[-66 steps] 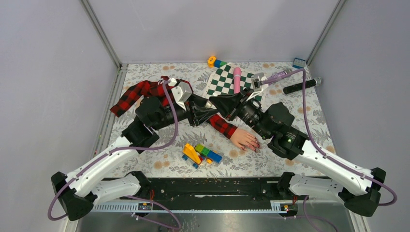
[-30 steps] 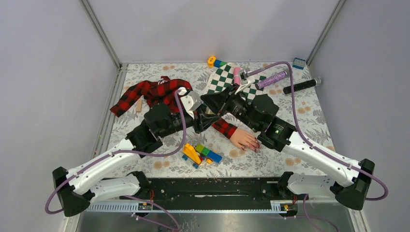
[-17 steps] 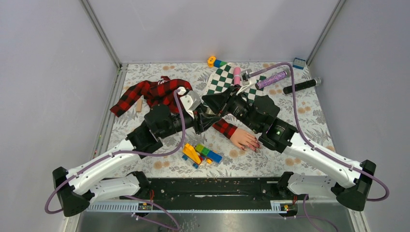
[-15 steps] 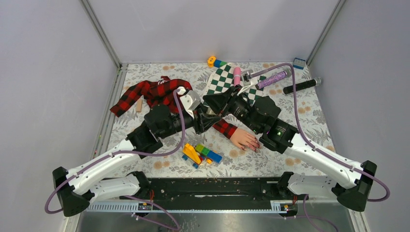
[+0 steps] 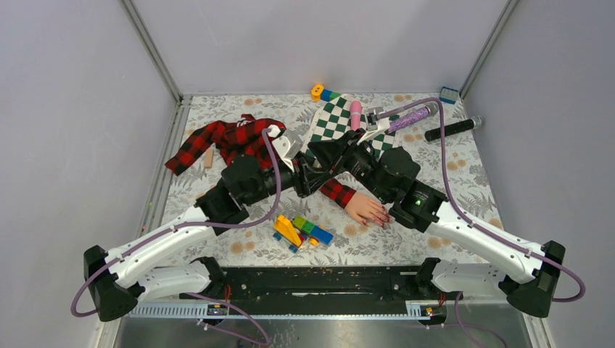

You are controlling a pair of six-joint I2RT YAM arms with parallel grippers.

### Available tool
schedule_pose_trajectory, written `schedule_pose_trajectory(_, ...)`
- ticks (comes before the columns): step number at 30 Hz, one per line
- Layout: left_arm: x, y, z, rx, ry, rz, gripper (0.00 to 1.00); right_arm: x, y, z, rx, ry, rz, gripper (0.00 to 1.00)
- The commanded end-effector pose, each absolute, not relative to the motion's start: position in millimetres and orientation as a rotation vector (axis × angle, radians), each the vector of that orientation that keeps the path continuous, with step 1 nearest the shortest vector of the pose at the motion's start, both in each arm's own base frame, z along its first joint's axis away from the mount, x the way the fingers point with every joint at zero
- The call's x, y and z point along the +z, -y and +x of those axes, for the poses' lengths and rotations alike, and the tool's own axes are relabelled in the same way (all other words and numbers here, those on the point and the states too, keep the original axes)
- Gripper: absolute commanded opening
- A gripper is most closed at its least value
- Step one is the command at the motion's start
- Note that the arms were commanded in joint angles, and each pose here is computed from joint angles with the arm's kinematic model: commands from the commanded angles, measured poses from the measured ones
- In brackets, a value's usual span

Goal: Paint the nails
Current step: Unscrew the nail polish bottle.

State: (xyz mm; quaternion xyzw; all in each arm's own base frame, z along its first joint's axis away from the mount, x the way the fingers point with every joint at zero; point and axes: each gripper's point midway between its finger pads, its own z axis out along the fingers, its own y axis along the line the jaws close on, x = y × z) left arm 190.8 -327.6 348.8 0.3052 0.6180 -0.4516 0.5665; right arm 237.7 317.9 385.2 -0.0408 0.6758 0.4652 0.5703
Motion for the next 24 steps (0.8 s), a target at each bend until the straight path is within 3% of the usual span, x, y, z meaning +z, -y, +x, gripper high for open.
schedule_pose_trajectory(1, 386.1, 328.6, 194.9, -1.093, -1.364, 0.651, 0.26, 413.3, -311.3, 234.2, 1.108, -1.488, -0.072, 0.00)
schedule_pose_trajectory(5, 387.0, 329.5, 192.2, -1.115, -1.349, 0.658, 0.00, 413.6, -313.0, 230.5, 1.119, -1.479, -0.101, 0.00)
schedule_pose_trajectory(13, 409.8, 319.3, 170.4, -1.424, -1.221, 0.707, 0.00, 419.3, -314.9, 207.4, 1.208, -1.422, -0.226, 0.00)
schedule_pose_trajectory(24, 433.6, 308.2, 124.2, -1.711, -1.085, 0.874, 0.00, 465.9, -313.4, 135.7, 1.459, -1.127, -0.556, 0.00)
